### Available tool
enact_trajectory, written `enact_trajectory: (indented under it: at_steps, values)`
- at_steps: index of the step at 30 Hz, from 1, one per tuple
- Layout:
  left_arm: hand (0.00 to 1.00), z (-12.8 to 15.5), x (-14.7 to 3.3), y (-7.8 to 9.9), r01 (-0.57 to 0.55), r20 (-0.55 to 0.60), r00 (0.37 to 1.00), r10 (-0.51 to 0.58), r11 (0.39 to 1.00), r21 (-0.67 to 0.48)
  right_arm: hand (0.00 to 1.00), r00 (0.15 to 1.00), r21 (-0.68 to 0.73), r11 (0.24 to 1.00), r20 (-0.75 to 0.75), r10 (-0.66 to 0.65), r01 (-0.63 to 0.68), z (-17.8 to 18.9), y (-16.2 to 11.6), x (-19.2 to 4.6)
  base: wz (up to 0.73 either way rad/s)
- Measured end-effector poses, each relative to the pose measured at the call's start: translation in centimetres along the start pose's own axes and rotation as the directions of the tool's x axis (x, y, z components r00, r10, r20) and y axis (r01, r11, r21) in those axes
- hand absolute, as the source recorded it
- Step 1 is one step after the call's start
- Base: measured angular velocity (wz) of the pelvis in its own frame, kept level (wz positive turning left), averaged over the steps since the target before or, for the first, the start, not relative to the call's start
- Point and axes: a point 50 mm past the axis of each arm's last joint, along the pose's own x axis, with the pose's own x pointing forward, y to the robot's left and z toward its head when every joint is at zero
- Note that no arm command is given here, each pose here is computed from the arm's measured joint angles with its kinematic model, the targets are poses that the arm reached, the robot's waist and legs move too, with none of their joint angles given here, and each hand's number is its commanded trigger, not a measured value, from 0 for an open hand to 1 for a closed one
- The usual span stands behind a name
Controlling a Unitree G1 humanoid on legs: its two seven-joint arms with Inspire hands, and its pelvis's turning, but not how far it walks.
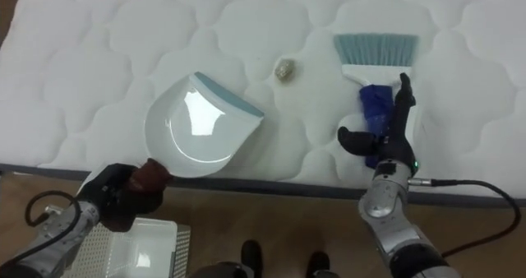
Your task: Clean bed
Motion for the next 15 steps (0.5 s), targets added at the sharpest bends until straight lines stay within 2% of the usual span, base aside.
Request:
enact_trajectory:
  at_steps: [15]
  values:
    - [1.00,-0.2,0.0,0.0,0.001,-0.017,1.000,-0.001,1.000,0.001,0.00,0.995,-0.068,0.996,-0.087,0.042,-0.048,-2.4,-0.1,-1.1,0.00]
